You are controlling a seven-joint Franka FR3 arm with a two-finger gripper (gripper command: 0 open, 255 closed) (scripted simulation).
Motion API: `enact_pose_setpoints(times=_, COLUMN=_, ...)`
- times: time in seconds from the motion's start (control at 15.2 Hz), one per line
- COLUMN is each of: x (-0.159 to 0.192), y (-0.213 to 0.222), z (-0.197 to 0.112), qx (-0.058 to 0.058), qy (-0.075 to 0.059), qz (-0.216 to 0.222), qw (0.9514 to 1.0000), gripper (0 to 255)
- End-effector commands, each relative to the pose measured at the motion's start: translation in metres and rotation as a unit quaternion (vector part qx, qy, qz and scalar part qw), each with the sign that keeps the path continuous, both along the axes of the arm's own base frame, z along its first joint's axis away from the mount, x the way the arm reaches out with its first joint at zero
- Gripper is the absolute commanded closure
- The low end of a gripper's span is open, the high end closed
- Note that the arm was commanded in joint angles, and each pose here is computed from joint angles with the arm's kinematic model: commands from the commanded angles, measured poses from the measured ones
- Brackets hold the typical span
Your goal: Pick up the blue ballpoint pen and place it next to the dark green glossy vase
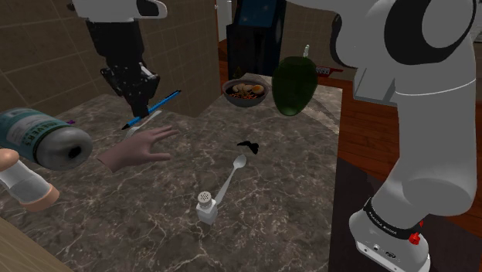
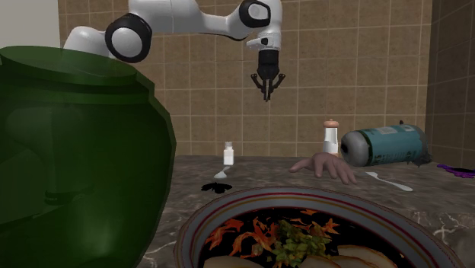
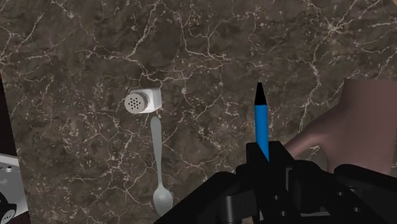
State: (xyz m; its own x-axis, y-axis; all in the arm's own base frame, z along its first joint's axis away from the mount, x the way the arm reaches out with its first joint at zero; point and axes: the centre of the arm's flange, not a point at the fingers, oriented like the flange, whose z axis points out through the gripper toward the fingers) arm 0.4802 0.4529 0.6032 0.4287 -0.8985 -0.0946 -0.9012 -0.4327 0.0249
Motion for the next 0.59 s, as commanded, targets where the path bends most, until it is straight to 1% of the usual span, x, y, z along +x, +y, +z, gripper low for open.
enact_pose_setpoints(times=0.0, x=-0.001, y=0.0, z=0.01, qx=0.0, qy=0.0, qz=0.0, qw=1.0, gripper=255)
enact_pose_setpoints(times=0.53, x=-0.001, y=0.0, z=0.052, qx=0.0, qy=0.0, qz=0.0, qw=1.0, gripper=255)
